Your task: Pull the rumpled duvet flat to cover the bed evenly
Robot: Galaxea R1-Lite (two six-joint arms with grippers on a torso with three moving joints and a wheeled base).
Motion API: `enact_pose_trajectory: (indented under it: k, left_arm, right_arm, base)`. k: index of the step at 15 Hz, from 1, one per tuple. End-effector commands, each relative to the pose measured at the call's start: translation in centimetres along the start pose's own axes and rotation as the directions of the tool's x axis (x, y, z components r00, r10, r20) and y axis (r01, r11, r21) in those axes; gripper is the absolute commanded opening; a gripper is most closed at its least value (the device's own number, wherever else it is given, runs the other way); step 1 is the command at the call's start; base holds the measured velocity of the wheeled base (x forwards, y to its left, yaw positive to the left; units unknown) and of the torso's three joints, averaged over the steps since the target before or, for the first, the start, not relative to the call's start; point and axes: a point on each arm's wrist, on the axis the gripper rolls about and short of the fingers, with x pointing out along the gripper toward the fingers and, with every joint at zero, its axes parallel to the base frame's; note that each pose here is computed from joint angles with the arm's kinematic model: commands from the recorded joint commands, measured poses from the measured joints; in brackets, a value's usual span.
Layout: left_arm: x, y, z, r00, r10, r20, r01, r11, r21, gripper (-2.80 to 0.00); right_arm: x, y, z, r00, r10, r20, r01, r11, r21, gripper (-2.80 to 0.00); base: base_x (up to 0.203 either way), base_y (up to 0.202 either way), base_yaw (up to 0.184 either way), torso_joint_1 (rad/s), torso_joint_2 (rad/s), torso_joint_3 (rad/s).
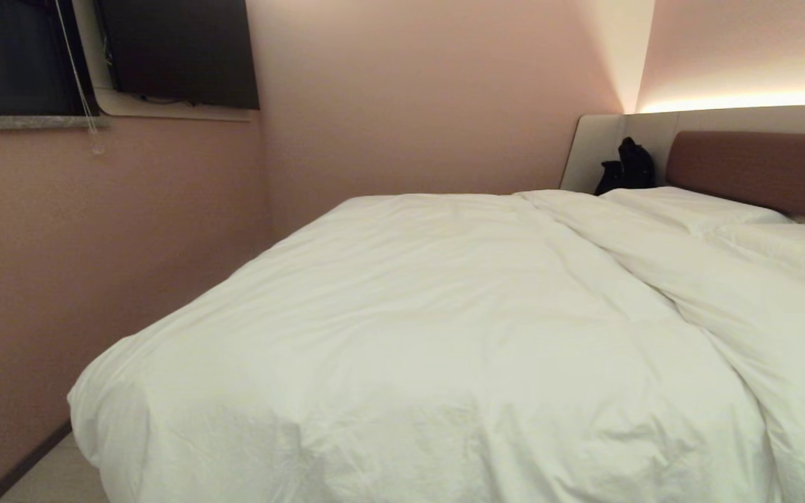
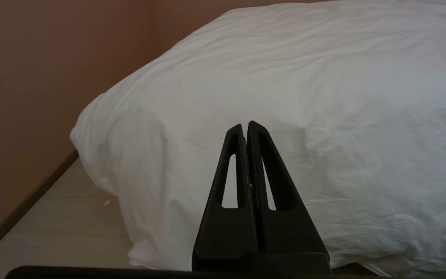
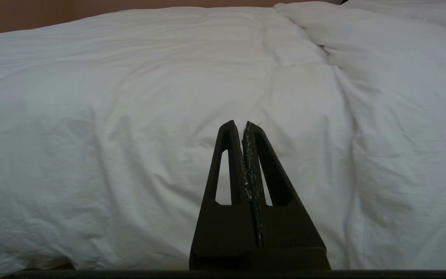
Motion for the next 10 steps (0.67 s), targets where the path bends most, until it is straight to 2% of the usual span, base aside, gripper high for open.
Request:
enact_pose_trajectory:
  k: [1,10]
  left_arm:
    - [0.01,0.0,0.0,1.0,0.001,-0.001,-0.001,1.0,0.0,-2.8]
    - [0.01,0.0,0.0,1.0,0.001,-0.001,-0.001,1.0,0.002,-2.8]
  right_arm:
    - [0.0,0.0,0.0,1.0,0.001,0.001,-0.001,1.0,0.0,-2.8]
    - [0.0,0.0,0.0,1.0,0.001,0.001,-0.001,1.0,0.0,-2.8]
  base:
    - [0.0,0.194,0.001,0.002,0.0,-0.002]
    - [0.0,0.194,-0.001,0.002,0.0,0.002]
